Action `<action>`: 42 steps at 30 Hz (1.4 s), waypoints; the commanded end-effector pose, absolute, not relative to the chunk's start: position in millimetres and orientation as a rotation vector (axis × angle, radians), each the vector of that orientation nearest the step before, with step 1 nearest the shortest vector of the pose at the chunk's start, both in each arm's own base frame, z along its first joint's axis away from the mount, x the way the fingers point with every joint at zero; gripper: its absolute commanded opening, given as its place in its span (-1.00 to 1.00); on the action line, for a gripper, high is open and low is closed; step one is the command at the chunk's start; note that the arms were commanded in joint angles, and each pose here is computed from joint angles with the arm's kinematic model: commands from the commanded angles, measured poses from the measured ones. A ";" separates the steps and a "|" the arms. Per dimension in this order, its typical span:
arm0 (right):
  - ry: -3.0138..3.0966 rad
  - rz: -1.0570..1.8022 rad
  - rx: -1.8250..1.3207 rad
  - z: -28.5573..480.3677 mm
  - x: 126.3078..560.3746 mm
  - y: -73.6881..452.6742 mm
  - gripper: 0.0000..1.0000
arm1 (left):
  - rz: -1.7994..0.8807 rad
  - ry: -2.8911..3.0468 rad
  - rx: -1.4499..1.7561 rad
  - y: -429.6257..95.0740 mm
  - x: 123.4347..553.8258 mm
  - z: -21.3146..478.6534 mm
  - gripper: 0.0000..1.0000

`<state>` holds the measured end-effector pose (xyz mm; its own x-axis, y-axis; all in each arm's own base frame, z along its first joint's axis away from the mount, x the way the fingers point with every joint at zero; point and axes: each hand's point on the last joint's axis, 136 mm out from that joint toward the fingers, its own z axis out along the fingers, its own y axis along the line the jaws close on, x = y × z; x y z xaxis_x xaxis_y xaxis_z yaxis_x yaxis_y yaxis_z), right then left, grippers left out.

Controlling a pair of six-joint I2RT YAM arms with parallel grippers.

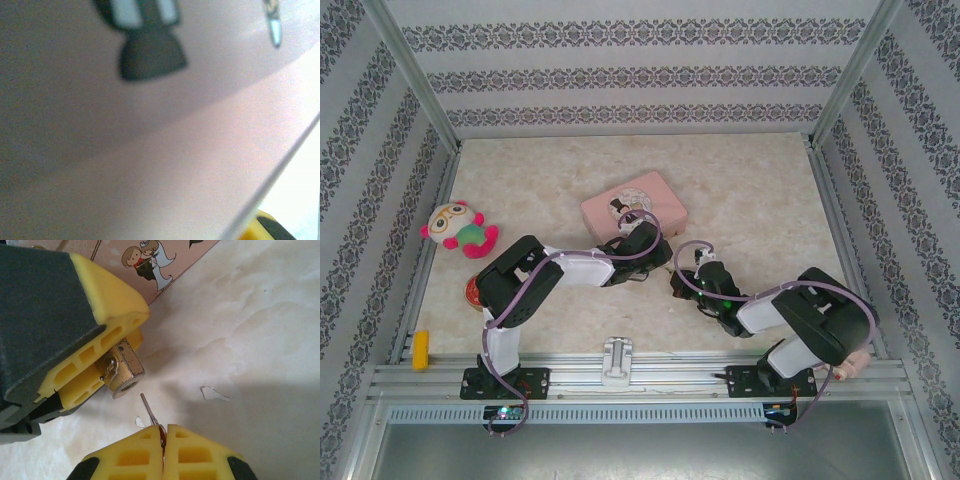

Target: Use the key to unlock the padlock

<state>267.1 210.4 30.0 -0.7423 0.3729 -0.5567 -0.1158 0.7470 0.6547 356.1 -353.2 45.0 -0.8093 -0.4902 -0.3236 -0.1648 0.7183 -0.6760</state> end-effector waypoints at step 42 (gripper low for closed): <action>2.118 1.112 0.266 48.5 276.0 216.5 -1.00 | -1.063 2.352 -0.573 -362.9 368.0 59.9 -0.57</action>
